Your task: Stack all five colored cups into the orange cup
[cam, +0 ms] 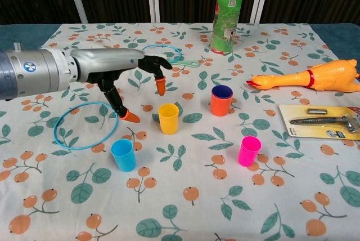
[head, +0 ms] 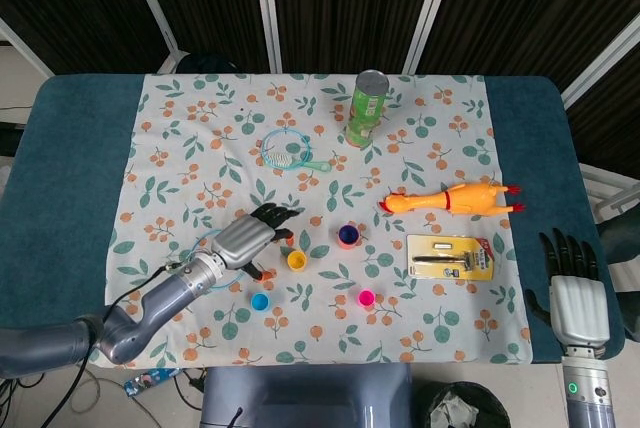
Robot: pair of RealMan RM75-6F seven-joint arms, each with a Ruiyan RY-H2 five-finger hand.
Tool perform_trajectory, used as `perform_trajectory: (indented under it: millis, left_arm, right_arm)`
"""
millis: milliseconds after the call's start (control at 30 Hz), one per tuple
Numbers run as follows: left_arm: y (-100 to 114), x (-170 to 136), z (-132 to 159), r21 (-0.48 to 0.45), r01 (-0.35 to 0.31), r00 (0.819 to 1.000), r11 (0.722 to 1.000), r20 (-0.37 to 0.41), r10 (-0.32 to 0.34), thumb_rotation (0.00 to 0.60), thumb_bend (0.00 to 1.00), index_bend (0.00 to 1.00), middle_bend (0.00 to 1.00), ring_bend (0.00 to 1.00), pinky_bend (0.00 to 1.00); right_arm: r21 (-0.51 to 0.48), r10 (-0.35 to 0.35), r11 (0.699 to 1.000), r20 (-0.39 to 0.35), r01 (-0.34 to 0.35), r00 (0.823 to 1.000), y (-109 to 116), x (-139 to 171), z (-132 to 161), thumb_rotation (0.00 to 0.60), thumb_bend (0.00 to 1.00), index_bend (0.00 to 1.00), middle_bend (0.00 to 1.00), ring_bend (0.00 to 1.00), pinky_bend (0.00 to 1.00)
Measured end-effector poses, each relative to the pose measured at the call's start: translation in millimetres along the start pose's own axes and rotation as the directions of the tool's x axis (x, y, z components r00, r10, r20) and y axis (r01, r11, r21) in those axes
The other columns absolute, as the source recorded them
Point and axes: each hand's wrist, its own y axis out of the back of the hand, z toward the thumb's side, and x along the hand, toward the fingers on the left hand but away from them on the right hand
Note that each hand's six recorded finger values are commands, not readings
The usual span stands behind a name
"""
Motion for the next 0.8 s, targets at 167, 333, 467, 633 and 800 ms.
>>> perform_trajectory:
  millis: [167,333,467,633,800]
  left_arm:
    - [-4.6,8.6,9.1,0.035,-0.003,1.000,0.999,0.014,0.002,0.600,0.15,0.38,0.04,0.00,0.00]
    - [-5.8,18.8,21.4,0.037,-0.026,0.999,0.999,0.026,0.025,0.600,0.15,0.38,0.04,0.00,0.00]
    - [-6.2,22.0,25.8,0.050,-0.031,0.999,0.998,0.030,0.030,0.600,0.15,0.39,0.04,0.00,0.00]
    - [-7.9,24.8,29.1,0.069,-0.031,0.999,0.997,0.030,0.029,0.600,0.16,0.42,0.04,0.00,0.00]
    - [-8.9,27.6,31.0,0.090,-0.032,0.999,0.995,0.025,0.029,0.600,0.17,0.43,0.04,0.00,0.00]
  right_arm:
    - [-0.002,-0.002,1.000,0.003,0.002,1.000,0.8,-0.3,-1.8,0.600,0.38,0.00,0.00,0.00,0.06]
    - [-0.006,-0.003,1.000,0.006,0.003,1.000,1.5,-0.9,-3.8,0.600,0.38,0.00,0.00,0.00,0.06]
    - [-0.009,-0.005,1.000,0.009,0.005,1.000,2.3,-1.2,-5.0,0.600,0.38,0.00,0.00,0.00,0.06]
    - [-0.012,0.000,1.000,0.008,0.001,1.000,1.7,-1.1,-5.0,0.600,0.38,0.00,0.00,0.00,0.06]
    - [-0.012,-0.001,1.000,0.008,0.001,1.000,1.7,-1.0,-4.6,0.600,0.38,0.00,0.00,0.00,0.06]
